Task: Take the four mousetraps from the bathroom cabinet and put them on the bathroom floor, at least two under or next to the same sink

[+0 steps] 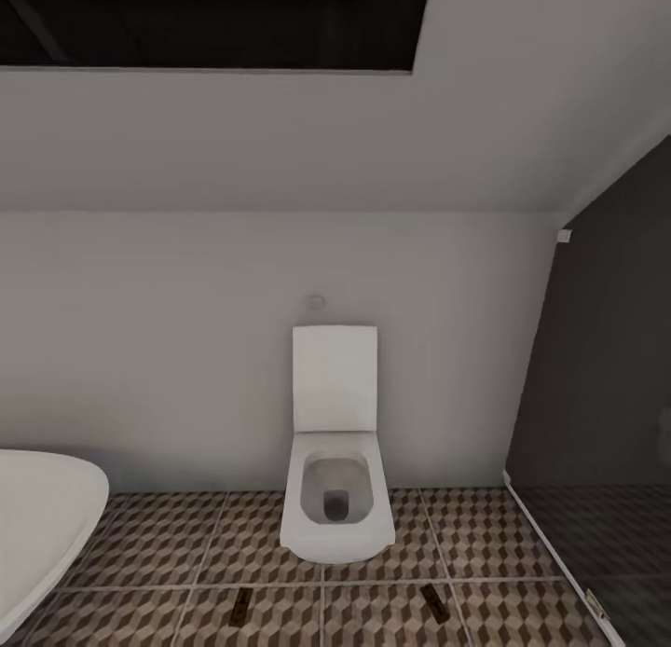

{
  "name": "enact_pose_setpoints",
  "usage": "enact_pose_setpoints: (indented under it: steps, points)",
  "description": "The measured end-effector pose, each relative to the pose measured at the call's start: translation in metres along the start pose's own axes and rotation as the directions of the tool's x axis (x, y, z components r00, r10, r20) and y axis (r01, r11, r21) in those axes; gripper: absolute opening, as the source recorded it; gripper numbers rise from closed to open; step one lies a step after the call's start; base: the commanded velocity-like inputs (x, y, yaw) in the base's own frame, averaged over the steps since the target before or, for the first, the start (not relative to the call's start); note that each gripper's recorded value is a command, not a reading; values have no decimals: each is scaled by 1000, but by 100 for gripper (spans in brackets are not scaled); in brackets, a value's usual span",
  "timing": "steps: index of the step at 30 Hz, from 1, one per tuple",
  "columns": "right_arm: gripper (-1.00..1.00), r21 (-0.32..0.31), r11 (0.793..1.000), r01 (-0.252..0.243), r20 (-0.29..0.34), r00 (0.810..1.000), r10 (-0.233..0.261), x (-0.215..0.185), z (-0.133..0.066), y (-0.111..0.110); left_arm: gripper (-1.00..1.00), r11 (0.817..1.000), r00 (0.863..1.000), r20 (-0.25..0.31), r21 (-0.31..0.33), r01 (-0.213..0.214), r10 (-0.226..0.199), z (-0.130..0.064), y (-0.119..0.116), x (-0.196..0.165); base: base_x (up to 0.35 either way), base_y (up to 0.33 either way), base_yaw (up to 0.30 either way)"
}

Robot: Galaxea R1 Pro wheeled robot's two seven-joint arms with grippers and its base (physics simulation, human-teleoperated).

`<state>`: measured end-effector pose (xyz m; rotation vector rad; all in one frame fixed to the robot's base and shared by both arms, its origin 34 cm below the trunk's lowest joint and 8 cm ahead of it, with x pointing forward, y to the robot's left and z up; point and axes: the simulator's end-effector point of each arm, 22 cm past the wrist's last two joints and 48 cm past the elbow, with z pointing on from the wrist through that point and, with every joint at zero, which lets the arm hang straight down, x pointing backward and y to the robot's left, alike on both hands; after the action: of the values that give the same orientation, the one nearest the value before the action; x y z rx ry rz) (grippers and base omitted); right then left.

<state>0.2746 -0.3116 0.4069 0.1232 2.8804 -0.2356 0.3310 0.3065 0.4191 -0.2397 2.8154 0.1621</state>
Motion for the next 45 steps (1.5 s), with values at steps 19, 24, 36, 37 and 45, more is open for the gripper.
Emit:
enact_pose_setpoints:
  steps: [19, 24, 36, 37, 45]
  points:
    - [100, 0, 1000, 3, -17, 1000, -3, 2, -12, -1, 100, 1000, 1000, -16, 6, -4, 5, -11, -5, 1, 0, 0, 0]
    - [100, 0, 1000, 2, -17, 1000, -2, 2, -12, 0, 100, 1000, 1000, -16, 9, -3, 4, -11, -8, 1, 0, 0, 0]
    - [100, 2, 1000, -3, -18, 1000, 3, 2, -12, 0, 100, 1000, 1000, -13, 10, -10, 10, -11, -8, 0, 0, 0, 0]
    - [100, 2, 1000, -4, -19, 1000, 4, 3, -12, 0, 100, 1000, 1000, -12, 10, -11, 11, -11, -8, 0, 0, 0, 0]
    - [100, 5, 1000, -4, -18, 1000, 5, 2, -11, -2, 100, 1000, 1000, -4, 10, -18, 18, -11, -7, -4, 0, 0, 0]
